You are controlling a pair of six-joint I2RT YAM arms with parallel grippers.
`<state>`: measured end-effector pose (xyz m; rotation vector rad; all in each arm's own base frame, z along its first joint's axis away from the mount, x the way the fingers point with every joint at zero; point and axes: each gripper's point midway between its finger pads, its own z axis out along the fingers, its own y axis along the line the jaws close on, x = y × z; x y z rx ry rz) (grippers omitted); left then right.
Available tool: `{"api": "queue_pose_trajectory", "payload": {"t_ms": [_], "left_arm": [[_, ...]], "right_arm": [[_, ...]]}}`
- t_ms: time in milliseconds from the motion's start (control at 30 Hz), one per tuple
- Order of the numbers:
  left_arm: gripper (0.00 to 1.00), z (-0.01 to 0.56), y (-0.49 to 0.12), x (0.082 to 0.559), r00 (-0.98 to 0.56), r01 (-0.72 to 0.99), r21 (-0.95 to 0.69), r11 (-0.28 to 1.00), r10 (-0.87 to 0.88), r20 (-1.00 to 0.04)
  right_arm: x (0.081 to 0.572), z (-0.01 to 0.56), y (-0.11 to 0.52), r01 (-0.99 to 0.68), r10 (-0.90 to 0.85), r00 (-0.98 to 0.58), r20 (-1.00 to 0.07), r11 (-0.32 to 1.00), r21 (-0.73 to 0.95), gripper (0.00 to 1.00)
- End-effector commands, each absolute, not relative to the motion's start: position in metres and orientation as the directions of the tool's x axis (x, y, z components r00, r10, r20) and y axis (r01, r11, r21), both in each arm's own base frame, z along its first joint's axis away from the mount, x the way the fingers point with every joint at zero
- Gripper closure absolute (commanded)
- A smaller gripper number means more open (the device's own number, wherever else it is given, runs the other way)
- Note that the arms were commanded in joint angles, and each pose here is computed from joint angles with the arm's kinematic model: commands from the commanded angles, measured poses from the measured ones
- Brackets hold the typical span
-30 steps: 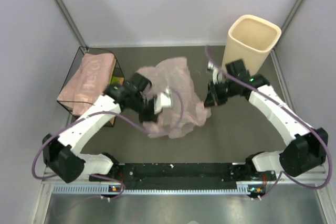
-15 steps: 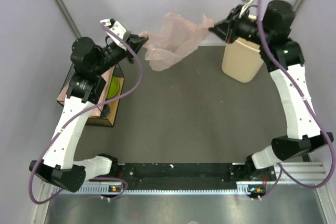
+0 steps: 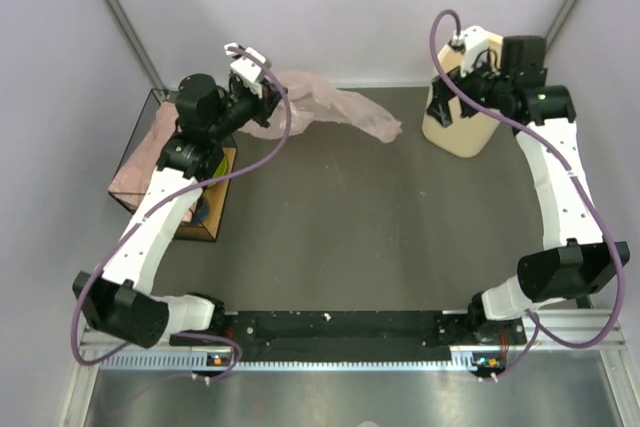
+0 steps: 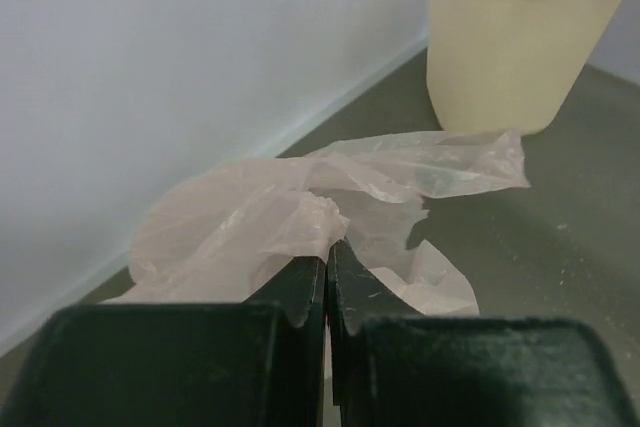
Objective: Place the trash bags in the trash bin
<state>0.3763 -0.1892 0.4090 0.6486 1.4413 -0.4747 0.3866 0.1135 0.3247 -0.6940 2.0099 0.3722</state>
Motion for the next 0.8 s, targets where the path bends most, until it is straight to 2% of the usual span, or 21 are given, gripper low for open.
{"api": "queue_pose_trajectory", "payload": {"t_ms": [0,133,267,500,700,733,767], "left_arm": [[1.0,0.346,-0.187,0.398,0.013,0.652,0.158,0.741,0.198,-0.98],[1.0,0.306,-0.187,0.397,-0.042,0.679,0.169,0.714,0.268,-0.963],[1.0,0.297,-0.193,0.382,-0.065,0.72,0.128,0.682,0.249,-0.966],[1.0,0.295,-0.192,0.37,-0.081,0.728,0.106,0.678,0.237,-0.968],[1.0,0.295,-0.19,0.37,-0.076,0.726,0.118,0.677,0.249,-0.966],[1.0,0.297,-0.191,0.369,-0.07,0.727,0.121,0.676,0.248,-0.966],[1.0,0.298,-0.191,0.37,-0.069,0.727,0.122,0.676,0.248,-0.966]], "right_arm": [[0.411,0.363,0.074,-0.57,-0.48,-0.249,-0.841,0.775,-0.273,0.06],[0.428,0.347,0.055,-0.592,-0.605,-0.258,-0.753,0.715,-0.372,0.09],[0.445,0.321,0.04,-0.605,-0.689,-0.289,-0.665,0.67,-0.431,0.12],[0.482,0.304,0.027,-0.597,-0.719,-0.314,-0.621,0.658,-0.46,0.23],[0.487,0.283,0.024,-0.639,-0.759,-0.313,-0.57,0.613,-0.465,0.51],[0.483,0.281,0.024,-0.651,-0.762,-0.316,-0.566,0.608,-0.454,0.62],[0.48,0.282,0.028,-0.664,-0.76,-0.307,-0.573,0.602,-0.443,0.69]]}}
